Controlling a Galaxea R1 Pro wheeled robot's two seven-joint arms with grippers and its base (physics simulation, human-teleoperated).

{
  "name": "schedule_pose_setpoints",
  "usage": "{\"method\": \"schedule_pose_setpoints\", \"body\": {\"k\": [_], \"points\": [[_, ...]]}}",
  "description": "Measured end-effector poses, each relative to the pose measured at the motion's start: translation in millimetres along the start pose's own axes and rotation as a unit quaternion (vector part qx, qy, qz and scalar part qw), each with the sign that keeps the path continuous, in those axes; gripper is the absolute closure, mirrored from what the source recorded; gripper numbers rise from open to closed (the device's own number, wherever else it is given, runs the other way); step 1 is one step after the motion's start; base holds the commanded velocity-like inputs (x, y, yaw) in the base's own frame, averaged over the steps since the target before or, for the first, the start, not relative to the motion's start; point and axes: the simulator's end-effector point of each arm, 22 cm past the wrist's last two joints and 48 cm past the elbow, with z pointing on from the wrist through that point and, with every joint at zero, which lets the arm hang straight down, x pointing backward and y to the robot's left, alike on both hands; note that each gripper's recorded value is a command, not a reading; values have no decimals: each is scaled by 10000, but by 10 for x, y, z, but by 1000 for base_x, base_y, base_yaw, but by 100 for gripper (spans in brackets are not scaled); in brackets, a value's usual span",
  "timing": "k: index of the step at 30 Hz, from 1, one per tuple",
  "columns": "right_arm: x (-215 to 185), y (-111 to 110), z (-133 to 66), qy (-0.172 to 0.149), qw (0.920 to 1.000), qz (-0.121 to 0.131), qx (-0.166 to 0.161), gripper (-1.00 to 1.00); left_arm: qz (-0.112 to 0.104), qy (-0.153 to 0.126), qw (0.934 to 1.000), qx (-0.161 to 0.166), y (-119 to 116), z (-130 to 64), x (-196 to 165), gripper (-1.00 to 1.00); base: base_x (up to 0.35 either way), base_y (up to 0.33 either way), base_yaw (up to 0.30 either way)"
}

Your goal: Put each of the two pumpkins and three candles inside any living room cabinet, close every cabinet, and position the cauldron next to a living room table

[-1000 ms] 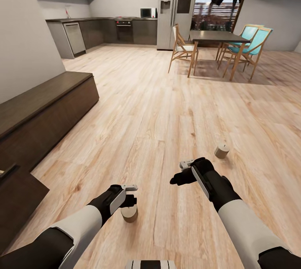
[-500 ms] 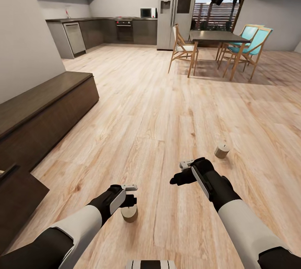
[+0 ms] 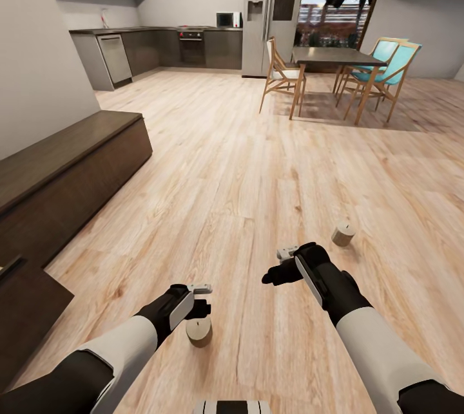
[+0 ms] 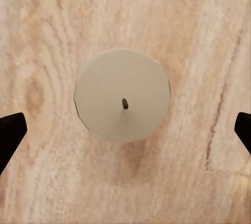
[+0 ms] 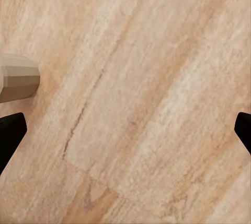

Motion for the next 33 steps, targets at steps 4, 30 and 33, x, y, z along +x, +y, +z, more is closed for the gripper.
{"method": "schedule_pose_setpoints", "body": {"k": [4,30,33], "points": [[0,1,0,0,10000,1,-2,-100,4,4,10000,-2,0,1,2,-100,6,0,0],[136,-13,215,191,9998,48,-59,-100,2,211,9997,-136,62,188,163,-100,0,0,0],[136,-12,215,191,9998,48,-60,-100,2,210,9997,-136,62,188,163,-100,0,0,0]]}}
